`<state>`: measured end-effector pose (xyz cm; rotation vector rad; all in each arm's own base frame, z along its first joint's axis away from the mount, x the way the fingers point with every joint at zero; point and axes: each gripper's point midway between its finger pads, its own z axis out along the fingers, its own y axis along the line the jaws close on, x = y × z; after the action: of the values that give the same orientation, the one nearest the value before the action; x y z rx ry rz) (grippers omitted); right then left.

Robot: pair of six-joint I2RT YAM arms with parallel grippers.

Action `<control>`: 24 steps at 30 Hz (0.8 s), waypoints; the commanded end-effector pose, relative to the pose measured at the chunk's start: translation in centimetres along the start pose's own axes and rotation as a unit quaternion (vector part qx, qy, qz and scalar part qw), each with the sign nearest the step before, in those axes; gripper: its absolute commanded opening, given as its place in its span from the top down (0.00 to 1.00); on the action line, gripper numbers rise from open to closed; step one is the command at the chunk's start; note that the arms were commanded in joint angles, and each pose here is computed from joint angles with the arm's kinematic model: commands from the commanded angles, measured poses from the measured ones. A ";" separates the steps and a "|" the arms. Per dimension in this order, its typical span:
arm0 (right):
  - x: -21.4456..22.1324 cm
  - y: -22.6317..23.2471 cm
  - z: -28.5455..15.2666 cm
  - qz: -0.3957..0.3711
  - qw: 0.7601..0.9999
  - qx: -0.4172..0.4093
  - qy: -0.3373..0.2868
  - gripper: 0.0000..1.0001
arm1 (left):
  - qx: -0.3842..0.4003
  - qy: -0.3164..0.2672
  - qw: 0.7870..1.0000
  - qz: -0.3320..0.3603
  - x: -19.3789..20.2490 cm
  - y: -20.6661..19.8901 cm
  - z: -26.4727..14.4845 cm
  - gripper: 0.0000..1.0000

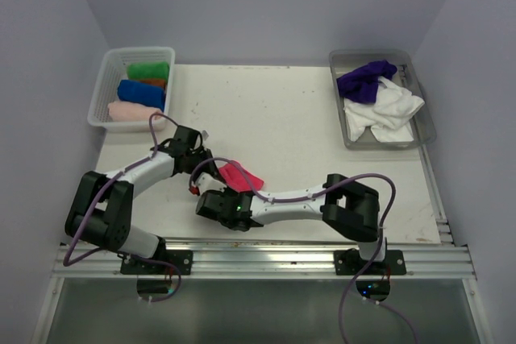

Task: Roll the towels
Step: Roll the towel

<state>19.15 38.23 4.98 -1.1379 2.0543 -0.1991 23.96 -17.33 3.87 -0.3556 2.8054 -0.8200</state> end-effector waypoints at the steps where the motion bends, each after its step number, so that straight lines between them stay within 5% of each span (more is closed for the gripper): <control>1: -0.6 -0.2 0.4 0.027 0.999 0.000 -0.018 0.83 | -0.003 -0.015 1.000 0.017 -0.8 -0.7 -1.5 0.92; 5: -1.7 -0.4 -0.8 0.102 0.990 -0.089 -0.037 0.97 | -0.008 -0.041 0.999 0.033 -1.8 -1.2 -2.7 0.44; 9: -1.4 0.0 -1.7 0.161 0.969 -0.183 -0.037 1.00 | -0.002 -0.049 0.998 0.037 -2.1 -1.7 -3.4 0.24; 16: -1.9 0.0 -2.6 0.262 0.911 -0.317 -0.032 1.00 | 0.015 -0.054 0.998 0.042 -1.7 -1.9 -3.7 0.02; 24: -1.7 0.3 -2.5 0.328 0.850 -0.412 -0.008 1.00 | 0.062 -0.029 0.997 0.031 0.3 -1.6 -1.7 0.00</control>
<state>19.43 37.45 5.58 -0.7775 2.4456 0.8575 23.04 -16.99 6.08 -0.2842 2.7363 -0.8480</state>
